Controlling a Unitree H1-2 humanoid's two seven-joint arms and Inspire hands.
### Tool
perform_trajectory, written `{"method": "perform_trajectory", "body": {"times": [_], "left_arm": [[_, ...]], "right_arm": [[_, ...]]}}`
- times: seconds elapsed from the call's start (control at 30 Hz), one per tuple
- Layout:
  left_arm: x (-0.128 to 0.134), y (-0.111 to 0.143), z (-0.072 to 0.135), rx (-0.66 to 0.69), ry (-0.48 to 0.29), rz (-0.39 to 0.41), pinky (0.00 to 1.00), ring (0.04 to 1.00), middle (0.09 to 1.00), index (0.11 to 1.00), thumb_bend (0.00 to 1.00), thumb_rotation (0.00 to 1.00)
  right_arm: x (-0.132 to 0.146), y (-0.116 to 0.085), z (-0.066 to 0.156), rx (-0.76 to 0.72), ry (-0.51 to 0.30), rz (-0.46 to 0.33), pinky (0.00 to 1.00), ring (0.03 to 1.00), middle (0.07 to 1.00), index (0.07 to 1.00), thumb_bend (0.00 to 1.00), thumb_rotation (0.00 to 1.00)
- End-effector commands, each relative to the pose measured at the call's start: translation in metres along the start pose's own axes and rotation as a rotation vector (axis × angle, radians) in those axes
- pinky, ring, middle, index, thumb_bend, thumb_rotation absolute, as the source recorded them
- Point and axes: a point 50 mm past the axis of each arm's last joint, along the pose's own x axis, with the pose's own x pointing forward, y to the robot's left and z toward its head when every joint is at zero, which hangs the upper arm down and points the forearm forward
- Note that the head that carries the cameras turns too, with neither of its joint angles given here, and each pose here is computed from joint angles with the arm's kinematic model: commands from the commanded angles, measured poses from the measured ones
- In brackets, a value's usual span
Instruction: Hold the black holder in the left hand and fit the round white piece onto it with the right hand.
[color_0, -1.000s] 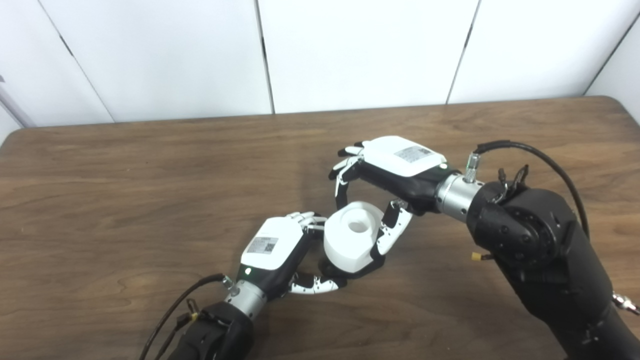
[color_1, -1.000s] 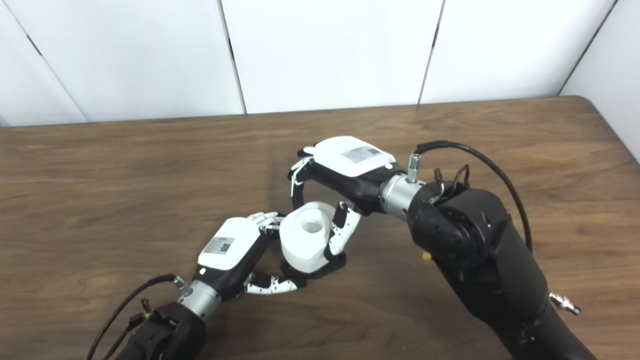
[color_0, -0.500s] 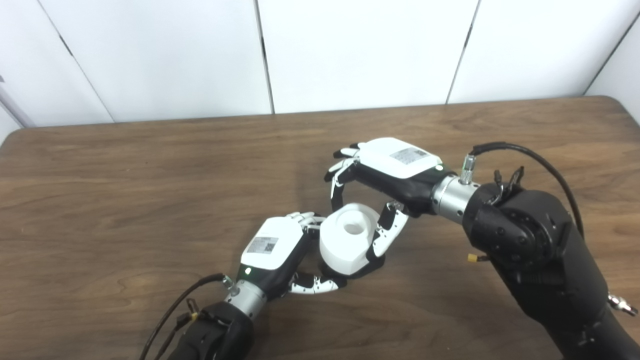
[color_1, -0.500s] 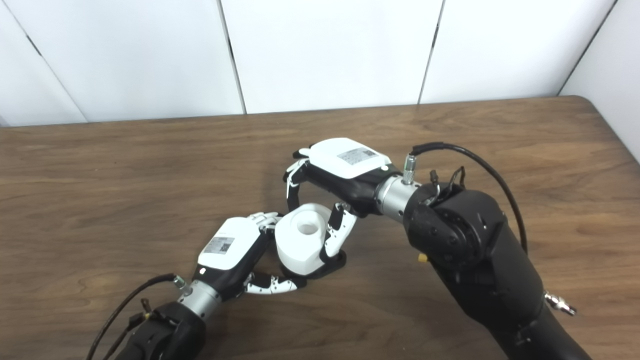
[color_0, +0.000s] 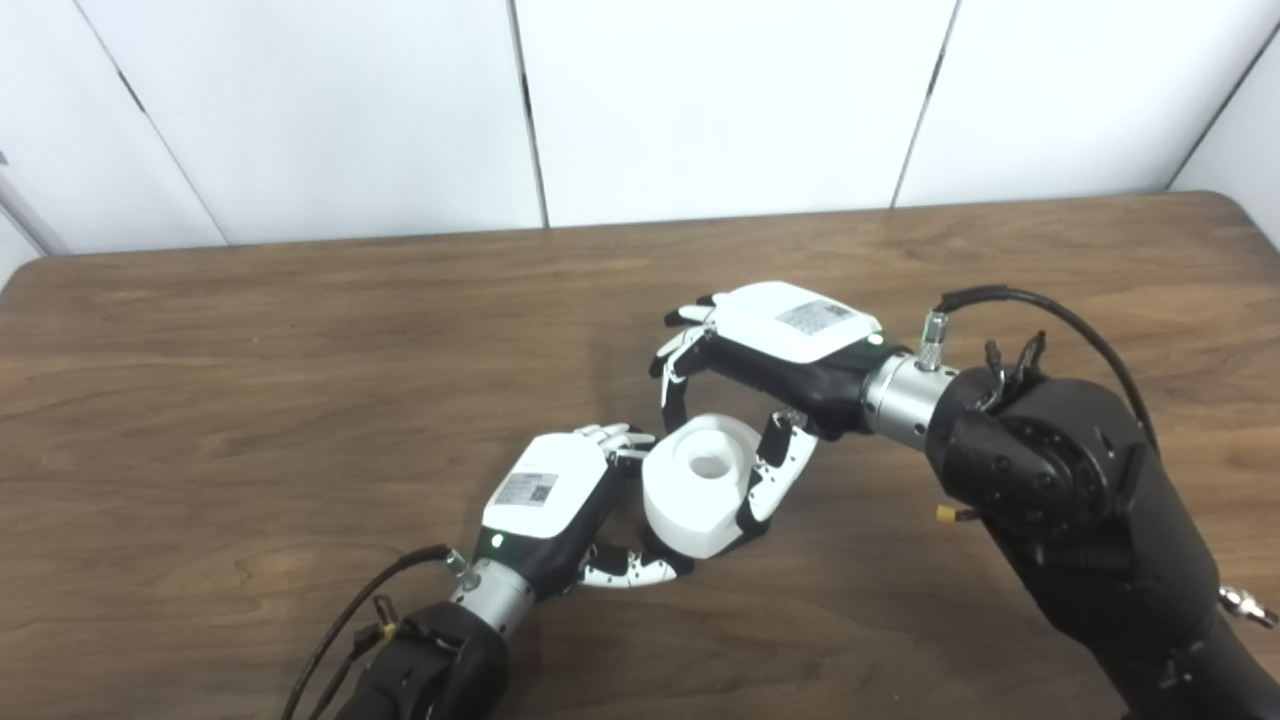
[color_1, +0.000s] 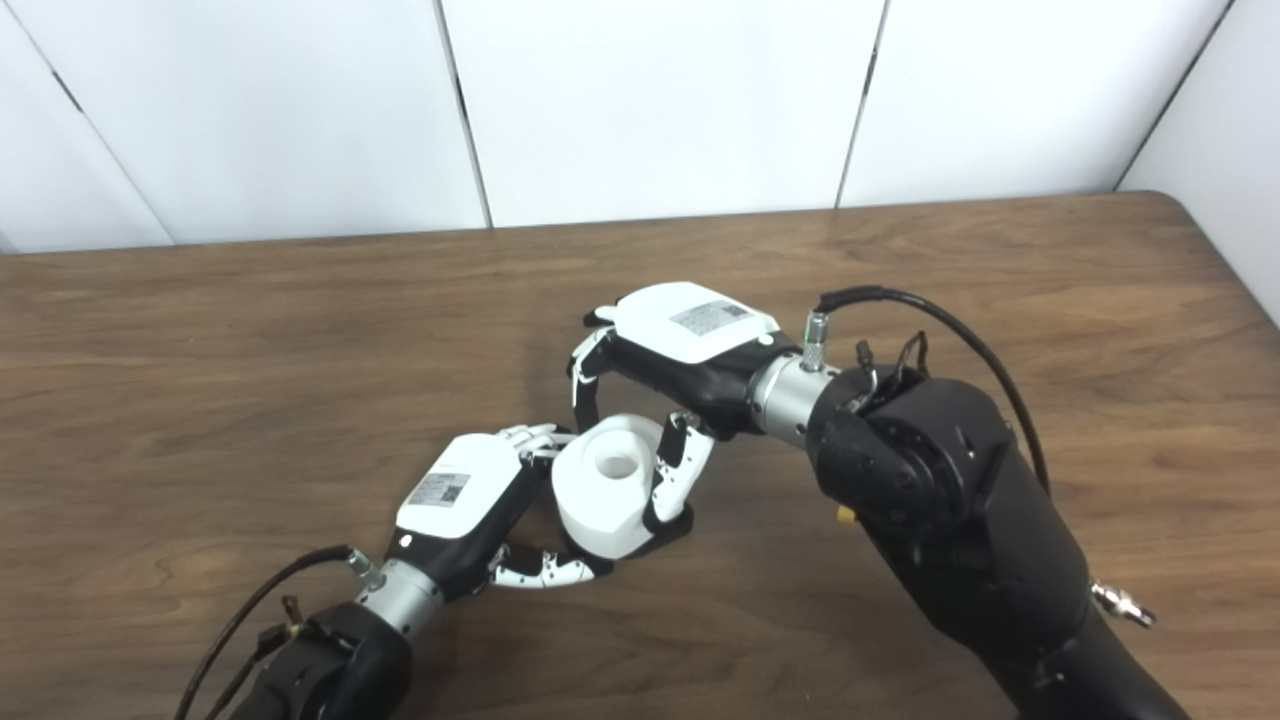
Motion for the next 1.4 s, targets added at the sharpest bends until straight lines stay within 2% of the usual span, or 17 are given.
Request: {"method": "perform_trajectory", "body": {"times": [0.0, 0.57, 1.37], "left_arm": [[-0.006, -0.014, -0.001, 0.004, 0.016, -0.093, 0.86, 0.87, 0.812, 0.489, 0.51, 0.05], [-0.008, -0.012, -0.002, 0.009, 0.014, -0.098, 0.86, 0.87, 0.813, 0.489, 0.51, 0.05], [-0.008, -0.009, -0.002, 0.008, 0.011, -0.094, 0.86, 0.867, 0.809, 0.489, 0.51, 0.05]], "right_arm": [[-0.004, -0.015, 0.005, -0.058, -0.02, -0.052, 1.0, 0.962, 0.819, 0.481, 0.53, 0.14], [-0.001, -0.015, 0.006, -0.088, -0.01, -0.069, 1.0, 0.953, 0.813, 0.481, 0.53, 0.14], [0.001, -0.005, 0.012, -0.071, -0.014, -0.039, 1.0, 0.954, 0.821, 0.481, 0.53, 0.14]]}}
